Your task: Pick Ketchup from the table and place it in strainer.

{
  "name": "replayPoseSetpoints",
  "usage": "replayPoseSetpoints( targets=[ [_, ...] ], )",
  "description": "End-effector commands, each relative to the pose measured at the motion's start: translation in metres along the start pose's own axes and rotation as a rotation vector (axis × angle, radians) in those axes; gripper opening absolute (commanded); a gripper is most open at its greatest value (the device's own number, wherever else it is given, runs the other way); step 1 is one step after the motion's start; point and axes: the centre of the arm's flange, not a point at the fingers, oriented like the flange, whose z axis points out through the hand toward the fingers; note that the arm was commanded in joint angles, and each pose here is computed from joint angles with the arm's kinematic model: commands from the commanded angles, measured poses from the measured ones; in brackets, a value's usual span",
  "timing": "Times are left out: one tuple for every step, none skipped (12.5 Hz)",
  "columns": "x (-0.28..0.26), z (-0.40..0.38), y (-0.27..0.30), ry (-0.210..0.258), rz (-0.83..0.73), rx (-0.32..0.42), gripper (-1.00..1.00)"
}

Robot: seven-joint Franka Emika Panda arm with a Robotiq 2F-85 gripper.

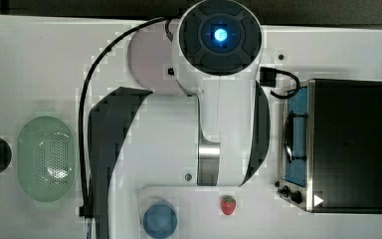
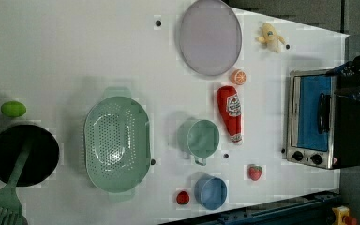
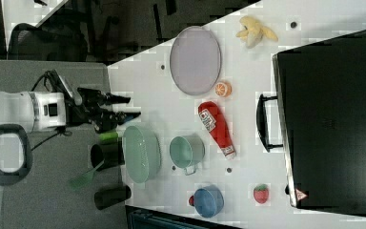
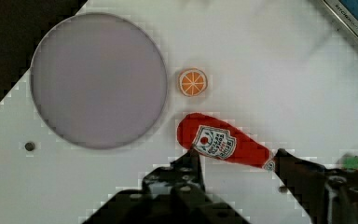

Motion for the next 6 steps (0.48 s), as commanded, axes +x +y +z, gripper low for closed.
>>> replayPoseSetpoints(
  targets=[
    [-0.029, -0.058, 0.089, -0.040, 0.055, -0.009, 0.59],
    [-0.029, -0.056, 0.089, -0.043, 0.054, -0.012, 0.80],
    [-0.029, -0.052, 0.089, -0.049, 0.048, -0.017, 0.99],
    [-0.031, -0.046, 0.088, -0.057, 0.030, -0.026, 1.00],
    [-0.032, -0.038, 0.085, -0.066, -0.001, -0.035, 1.00],
    [-0.034, -0.028, 0.081, -0.070, -0.039, -0.039, 1.00]
  ],
)
